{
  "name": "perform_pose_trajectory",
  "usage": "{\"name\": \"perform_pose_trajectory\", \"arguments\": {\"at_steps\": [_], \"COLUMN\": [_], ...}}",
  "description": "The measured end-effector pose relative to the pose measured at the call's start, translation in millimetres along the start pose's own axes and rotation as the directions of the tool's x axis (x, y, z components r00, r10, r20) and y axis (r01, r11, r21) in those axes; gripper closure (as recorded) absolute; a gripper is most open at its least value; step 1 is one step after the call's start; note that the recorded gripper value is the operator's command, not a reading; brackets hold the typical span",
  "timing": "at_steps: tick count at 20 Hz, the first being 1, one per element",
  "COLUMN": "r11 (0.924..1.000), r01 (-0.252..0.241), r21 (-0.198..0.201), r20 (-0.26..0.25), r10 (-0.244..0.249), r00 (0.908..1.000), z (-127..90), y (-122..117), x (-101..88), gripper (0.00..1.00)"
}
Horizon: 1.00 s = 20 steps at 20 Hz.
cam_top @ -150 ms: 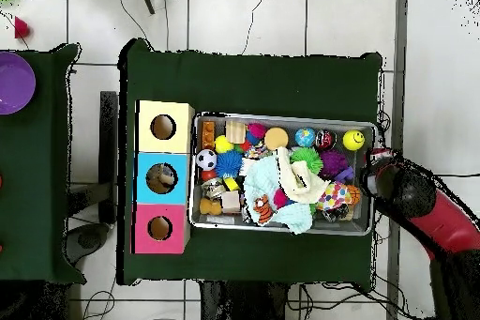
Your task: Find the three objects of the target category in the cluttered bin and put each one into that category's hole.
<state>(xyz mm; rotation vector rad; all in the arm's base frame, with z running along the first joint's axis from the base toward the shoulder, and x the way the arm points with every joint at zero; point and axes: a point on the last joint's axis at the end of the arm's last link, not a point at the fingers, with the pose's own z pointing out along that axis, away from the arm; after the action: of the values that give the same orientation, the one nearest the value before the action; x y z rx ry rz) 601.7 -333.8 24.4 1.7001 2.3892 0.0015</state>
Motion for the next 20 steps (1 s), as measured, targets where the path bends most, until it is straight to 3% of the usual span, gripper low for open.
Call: {"name": "perform_pose_trajectory", "arguments": {"at_steps": [5,14,20], "r11": [0.9995,0.9995,0.9986], "r01": [0.029,0.033,0.053], "r21": [0.014,0.001,-0.005], "r20": [-0.01,0.018,0.021], "r10": [-0.029,-0.033,-0.053], "r00": [0.9995,0.9993,0.9984], "z": [-9.5,-18.5,-20.4], "y": [9.7,18.3,30.5], "x": [-1.8,-14.5,-6.8], "gripper": [0.0,0.0,0.0]}}
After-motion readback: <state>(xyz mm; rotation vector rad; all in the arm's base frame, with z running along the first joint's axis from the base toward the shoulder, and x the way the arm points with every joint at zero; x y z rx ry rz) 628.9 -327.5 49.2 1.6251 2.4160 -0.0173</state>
